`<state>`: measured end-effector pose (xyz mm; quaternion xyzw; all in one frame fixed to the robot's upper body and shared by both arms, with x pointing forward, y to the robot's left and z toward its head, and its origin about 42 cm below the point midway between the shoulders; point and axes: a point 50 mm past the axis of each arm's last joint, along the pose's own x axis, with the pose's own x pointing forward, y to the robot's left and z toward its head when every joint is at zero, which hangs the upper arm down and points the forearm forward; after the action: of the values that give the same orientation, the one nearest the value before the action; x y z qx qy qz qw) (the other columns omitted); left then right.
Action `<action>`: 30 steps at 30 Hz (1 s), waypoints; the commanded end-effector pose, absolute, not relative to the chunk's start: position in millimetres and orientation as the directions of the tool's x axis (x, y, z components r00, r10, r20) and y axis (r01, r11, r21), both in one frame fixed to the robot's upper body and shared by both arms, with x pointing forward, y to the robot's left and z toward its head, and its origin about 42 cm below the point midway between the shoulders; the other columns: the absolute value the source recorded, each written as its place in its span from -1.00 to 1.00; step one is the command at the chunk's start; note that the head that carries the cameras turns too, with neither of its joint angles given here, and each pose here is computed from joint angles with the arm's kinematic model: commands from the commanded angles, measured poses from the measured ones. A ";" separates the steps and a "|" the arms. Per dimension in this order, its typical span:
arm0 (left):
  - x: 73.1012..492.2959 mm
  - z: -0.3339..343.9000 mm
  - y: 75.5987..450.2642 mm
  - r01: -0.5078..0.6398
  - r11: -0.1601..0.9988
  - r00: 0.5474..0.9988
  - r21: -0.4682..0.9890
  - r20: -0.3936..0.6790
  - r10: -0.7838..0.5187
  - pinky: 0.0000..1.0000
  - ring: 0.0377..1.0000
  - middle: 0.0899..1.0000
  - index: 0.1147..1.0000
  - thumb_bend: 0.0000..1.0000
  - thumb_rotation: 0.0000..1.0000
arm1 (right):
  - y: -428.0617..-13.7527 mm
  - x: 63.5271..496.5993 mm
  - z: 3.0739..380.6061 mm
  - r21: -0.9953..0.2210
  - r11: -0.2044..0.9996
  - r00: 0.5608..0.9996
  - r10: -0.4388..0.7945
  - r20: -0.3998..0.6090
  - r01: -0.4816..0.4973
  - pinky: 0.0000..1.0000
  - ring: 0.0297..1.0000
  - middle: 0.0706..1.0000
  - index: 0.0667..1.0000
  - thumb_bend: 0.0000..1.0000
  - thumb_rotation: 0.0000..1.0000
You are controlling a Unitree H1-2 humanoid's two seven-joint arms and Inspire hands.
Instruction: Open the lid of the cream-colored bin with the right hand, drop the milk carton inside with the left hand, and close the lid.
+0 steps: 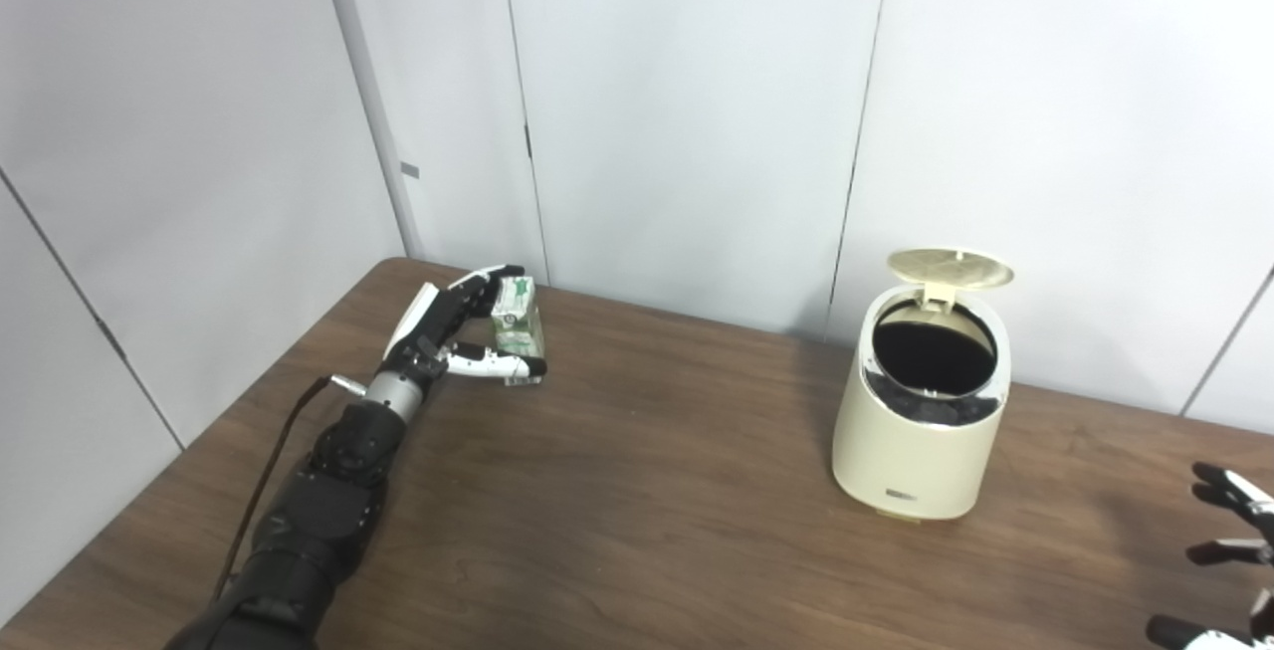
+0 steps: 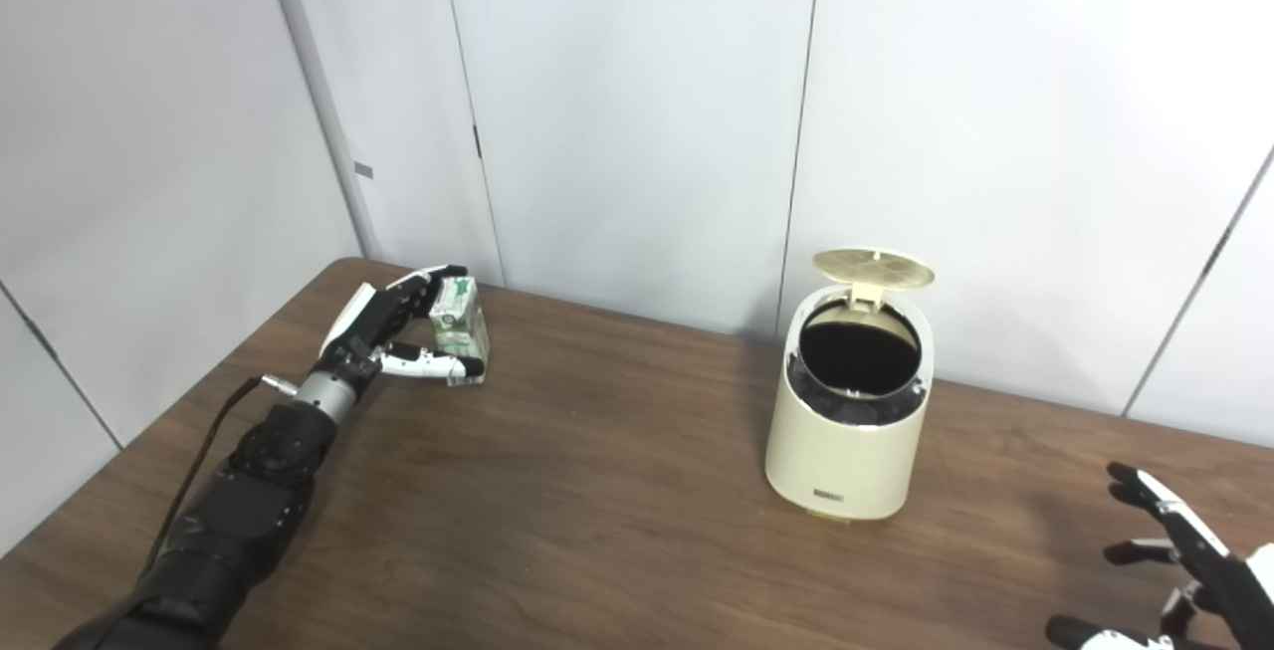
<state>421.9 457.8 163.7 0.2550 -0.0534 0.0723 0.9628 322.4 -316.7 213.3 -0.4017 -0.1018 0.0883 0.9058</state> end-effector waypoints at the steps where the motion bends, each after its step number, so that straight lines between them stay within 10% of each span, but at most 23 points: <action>1: 435.9 193.7 459.7 -0.210 0.852 0.964 0.480 0.248 0.097 0.66 0.68 0.64 0.66 0.98 -0.81 | -321.0 323.9 233.7 -0.765 0.644 0.954 0.248 0.168 -0.032 -0.54 0.39 0.78 0.86 0.86 0.20; 30: 430.6 199.2 470.0 -0.239 0.857 0.955 0.456 0.272 0.122 0.43 0.52 0.53 0.50 0.47 -1.00 | -319.4 321.4 231.1 -0.759 0.649 0.956 0.254 0.146 -0.056 -0.33 0.49 0.79 0.86 0.76 0.09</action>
<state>420.8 461.4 163.4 0.2397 -0.0618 0.0784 0.9657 319.4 -318.2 211.8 -0.4013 -0.0902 0.0923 0.9068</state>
